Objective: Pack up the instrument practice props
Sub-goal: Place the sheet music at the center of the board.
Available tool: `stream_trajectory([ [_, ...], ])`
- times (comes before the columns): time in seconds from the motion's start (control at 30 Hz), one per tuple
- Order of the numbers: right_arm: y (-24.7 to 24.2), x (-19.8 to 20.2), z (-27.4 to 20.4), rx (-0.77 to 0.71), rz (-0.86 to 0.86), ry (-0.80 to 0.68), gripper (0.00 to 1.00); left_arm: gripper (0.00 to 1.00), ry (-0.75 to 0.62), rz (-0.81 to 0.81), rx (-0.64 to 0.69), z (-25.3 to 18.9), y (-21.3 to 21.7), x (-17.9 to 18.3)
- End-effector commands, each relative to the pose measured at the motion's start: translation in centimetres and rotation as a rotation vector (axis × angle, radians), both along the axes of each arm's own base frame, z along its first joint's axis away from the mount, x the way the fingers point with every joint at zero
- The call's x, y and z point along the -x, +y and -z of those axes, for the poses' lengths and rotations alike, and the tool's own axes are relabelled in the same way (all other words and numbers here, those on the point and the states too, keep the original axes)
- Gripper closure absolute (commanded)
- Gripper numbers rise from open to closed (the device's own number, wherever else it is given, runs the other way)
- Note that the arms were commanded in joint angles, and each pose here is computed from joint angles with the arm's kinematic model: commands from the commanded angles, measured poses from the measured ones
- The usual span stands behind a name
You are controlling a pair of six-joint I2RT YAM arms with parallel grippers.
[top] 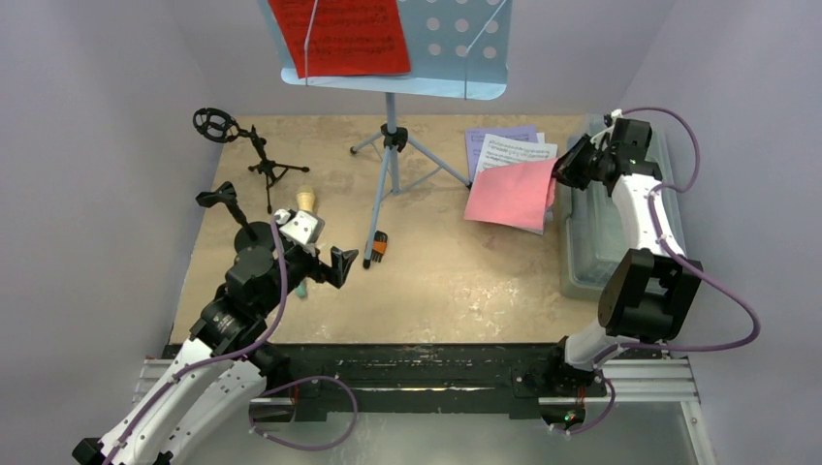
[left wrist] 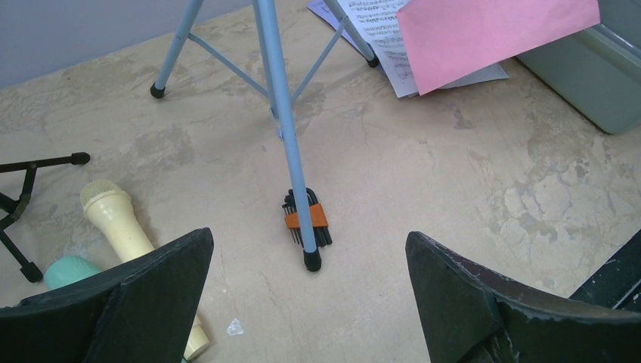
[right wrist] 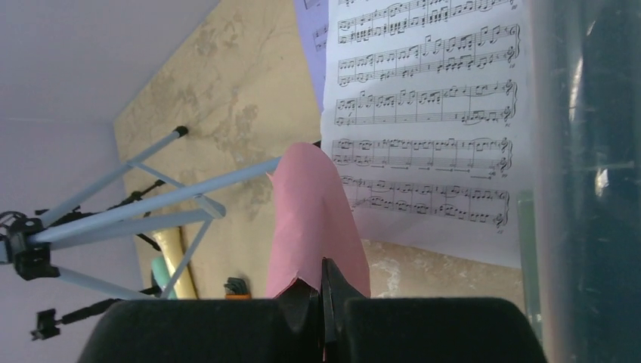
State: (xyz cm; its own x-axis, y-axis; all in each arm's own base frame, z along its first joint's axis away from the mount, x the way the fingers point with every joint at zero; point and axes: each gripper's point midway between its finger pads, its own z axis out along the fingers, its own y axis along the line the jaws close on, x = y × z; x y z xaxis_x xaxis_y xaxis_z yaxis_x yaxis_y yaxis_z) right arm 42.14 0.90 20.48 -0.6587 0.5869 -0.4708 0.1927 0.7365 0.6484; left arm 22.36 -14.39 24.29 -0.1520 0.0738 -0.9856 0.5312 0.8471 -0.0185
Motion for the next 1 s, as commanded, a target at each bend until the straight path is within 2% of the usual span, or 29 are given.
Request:
stream_trajectory([
  [0.0, 0.5, 0.0, -2.7, -0.093, 0.087, 0.004, 1.00, 0.00, -0.036, 0.001, 0.009, -0.7, -0.1, -0.4],
  [0.2, 0.7, -0.2, -3.6, -0.139, 0.086, 0.003, 1.00, 0.00, -0.033, 0.001, 0.007, -0.6, -0.1, -0.4],
  [0.53, 1.4, 0.1, -2.0, -0.190, 0.071, 0.056, 0.98, 0.00, -0.031, 0.000, 0.004, -0.5, -0.1, -0.5],
  [0.97, 1.9, 0.6, -0.4, -0.184, 0.013, 0.080, 0.95, 0.00, -0.028, -0.003, 0.000, -0.4, -0.1, -0.6],
])
